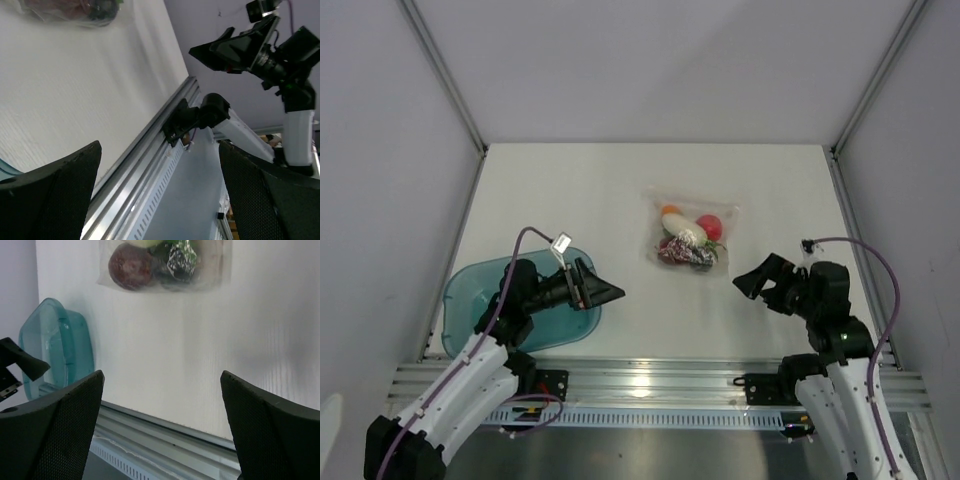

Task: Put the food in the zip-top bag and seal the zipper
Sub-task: Reset both arms

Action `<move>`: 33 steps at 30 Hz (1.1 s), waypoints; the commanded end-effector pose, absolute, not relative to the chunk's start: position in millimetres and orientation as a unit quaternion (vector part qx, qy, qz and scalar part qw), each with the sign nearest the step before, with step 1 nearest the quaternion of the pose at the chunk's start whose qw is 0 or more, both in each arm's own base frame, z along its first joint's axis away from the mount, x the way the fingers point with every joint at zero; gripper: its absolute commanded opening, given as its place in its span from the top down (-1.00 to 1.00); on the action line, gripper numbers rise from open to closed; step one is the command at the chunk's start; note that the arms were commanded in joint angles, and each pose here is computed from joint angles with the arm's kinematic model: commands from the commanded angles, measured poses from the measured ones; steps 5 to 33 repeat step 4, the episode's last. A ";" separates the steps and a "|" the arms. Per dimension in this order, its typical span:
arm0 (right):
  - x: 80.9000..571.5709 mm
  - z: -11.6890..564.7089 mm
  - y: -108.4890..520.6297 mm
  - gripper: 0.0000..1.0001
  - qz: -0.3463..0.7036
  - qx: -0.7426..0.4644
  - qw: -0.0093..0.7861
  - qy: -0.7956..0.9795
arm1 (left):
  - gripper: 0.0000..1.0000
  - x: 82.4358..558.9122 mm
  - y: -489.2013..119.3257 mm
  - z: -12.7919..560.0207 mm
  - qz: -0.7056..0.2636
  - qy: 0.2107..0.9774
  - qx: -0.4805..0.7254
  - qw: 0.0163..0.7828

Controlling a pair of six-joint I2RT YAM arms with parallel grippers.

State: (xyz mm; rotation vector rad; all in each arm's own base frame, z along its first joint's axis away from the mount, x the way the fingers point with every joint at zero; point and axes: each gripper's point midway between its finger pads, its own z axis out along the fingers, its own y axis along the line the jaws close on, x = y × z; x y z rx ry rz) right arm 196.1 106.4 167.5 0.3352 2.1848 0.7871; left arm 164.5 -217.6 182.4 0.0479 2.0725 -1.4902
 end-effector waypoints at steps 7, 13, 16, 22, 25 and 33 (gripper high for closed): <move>149.6 170.8 117.3 -0.99 0.389 0.149 0.413 0.810 | -0.99 121.7 -215.0 211.5 -0.692 0.633 0.062 0.341; 149.6 170.8 117.3 -0.99 0.389 0.149 0.413 0.810 | -0.99 121.7 -215.0 211.5 -0.692 0.633 0.062 0.341; 149.6 170.8 117.3 -0.99 0.389 0.149 0.413 0.810 | -0.99 121.7 -215.0 211.5 -0.692 0.633 0.062 0.341; 149.6 170.8 117.3 -0.99 0.389 0.149 0.413 0.810 | -0.99 121.7 -215.0 211.5 -0.692 0.633 0.062 0.341; 149.6 170.8 117.3 -0.99 0.389 0.149 0.413 0.810 | -0.99 121.7 -215.0 211.5 -0.692 0.633 0.062 0.341; 149.6 170.8 117.3 -0.99 0.389 0.149 0.413 0.810 | -0.99 121.7 -215.0 211.5 -0.692 0.633 0.062 0.341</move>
